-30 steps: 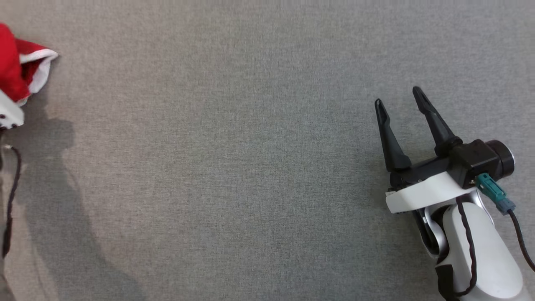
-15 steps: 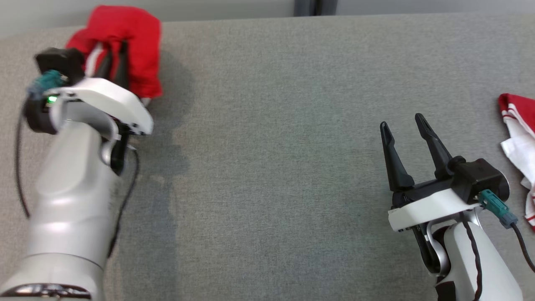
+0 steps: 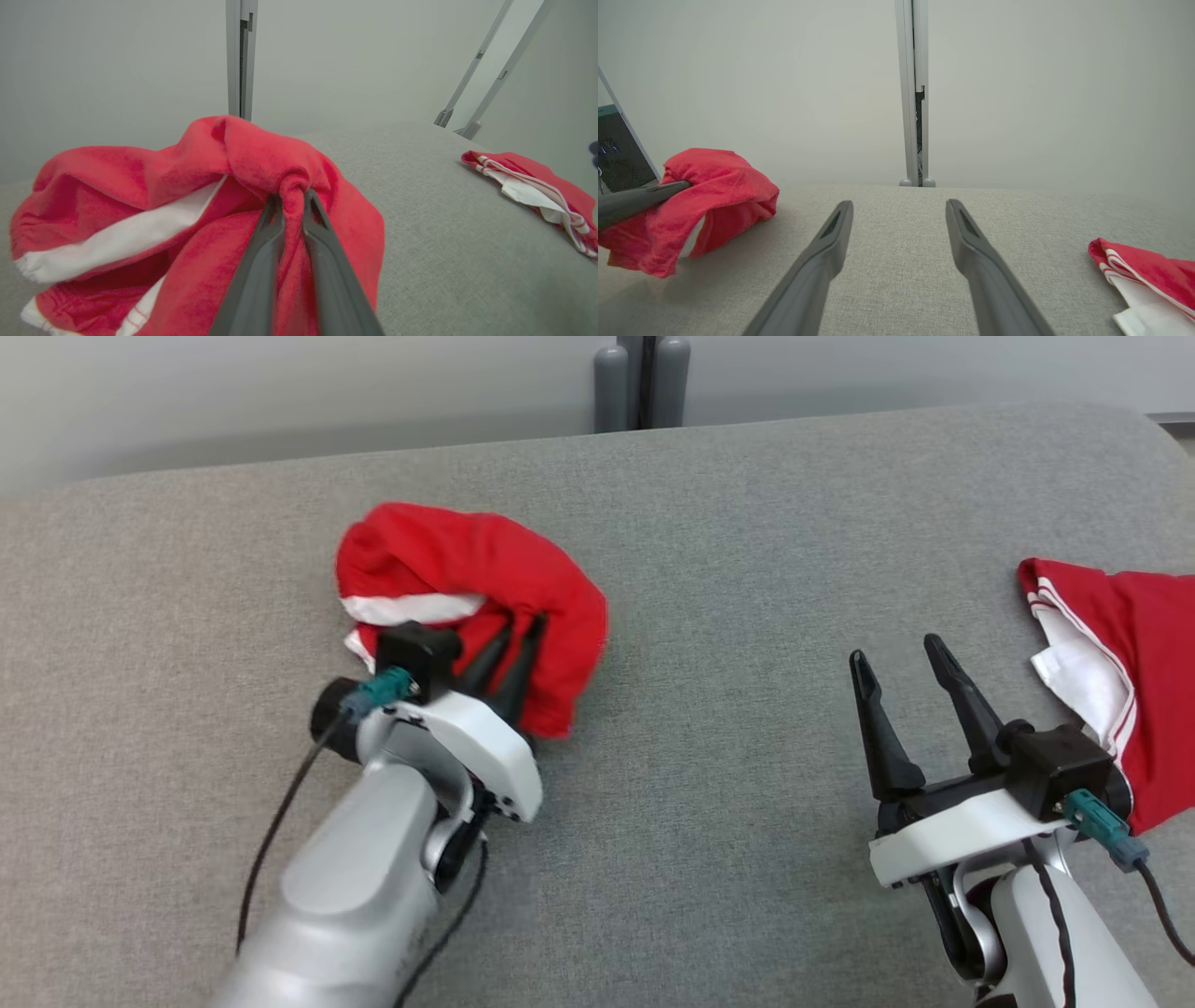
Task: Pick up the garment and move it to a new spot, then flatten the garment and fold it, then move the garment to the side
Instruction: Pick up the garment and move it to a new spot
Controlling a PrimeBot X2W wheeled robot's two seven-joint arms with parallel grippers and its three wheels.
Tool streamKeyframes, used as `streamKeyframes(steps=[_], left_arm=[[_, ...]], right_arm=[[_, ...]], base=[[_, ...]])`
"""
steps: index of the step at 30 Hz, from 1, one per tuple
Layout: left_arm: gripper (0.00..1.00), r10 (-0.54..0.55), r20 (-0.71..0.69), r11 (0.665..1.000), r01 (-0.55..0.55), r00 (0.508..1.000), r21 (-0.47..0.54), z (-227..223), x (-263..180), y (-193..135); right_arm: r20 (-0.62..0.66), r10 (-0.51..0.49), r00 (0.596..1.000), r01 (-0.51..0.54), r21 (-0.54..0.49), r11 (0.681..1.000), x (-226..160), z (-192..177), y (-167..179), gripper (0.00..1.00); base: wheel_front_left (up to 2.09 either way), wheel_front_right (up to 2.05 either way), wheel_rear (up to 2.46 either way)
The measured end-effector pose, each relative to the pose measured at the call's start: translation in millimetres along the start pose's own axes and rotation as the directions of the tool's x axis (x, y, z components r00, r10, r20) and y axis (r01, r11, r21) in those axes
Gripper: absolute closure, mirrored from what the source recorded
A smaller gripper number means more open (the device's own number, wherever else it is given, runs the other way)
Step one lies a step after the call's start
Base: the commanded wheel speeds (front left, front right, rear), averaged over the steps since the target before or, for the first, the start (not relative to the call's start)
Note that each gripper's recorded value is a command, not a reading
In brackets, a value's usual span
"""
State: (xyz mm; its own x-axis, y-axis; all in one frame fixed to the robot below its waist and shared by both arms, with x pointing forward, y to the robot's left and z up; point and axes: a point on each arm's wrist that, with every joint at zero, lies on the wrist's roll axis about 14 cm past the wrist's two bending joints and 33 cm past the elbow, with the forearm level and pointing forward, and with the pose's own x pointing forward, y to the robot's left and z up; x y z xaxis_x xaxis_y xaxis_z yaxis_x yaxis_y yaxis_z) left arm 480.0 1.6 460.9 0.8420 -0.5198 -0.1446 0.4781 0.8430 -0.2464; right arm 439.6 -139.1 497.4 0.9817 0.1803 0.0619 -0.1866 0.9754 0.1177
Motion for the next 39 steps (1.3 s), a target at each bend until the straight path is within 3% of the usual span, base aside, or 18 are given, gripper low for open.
streamKeyframes(steps=[7,8,9,15,23,30,39], left_arm=[[1.0,-0.052,-0.031,0.999,0.052,0.998,-0.003,-20.1,-9.5,-37.5],[0.55,-0.052,-0.036,0.999,0.052,0.998,0.0,-23.4,-11.5,-39.8],[0.0,-0.041,-0.039,0.999,0.041,0.998,0.009,-26.0,-13.9,-40.4],[0.0,0.029,-0.037,0.999,-0.029,0.999,0.022,-29.4,-23.7,-28.1],[0.0,0.21,0.035,0.977,-0.212,0.977,0.04,-19.4,-59.9,23.5],[0.0,0.364,0.083,0.928,-0.369,0.928,0.052,-15.5,-104.5,66.4],[0.0,0.493,0.148,0.861,-0.506,0.857,0.059,-8.4,-156.3,92.2]], right_arm=[[-0.011,-0.012,1.0,0.012,0.007,1.0,-7.1,-2.4,-2.5,0.0],[-0.013,-0.012,1.0,0.012,0.007,1.0,-8.1,-2.9,-2.4,0.0],[-0.017,-0.013,1.0,0.013,0.007,1.0,-9.8,-4.0,-2.3,0.0],[-0.013,-0.013,1.0,0.014,0.009,1.0,-13.0,-1.9,-1.3,0.0],[-0.001,-0.012,1.0,0.012,0.01,1.0,-17.7,3.6,1.0,0.0],[0.002,0.002,1.0,-0.002,0.01,1.0,-23.9,5.7,7.5,0.0],[-0.03,0.024,0.999,-0.024,0.015,1.0,-40.4,-3.3,18.6,0.0]], base=[[0.0,0.0,0.0],[0.0,0.0,0.0],[0.0,0.0,0.0],[0.0,0.0,0.0],[0.0,0.0,0.0],[0.0,0.0,0.0],[0.0,0.0,0.0]])
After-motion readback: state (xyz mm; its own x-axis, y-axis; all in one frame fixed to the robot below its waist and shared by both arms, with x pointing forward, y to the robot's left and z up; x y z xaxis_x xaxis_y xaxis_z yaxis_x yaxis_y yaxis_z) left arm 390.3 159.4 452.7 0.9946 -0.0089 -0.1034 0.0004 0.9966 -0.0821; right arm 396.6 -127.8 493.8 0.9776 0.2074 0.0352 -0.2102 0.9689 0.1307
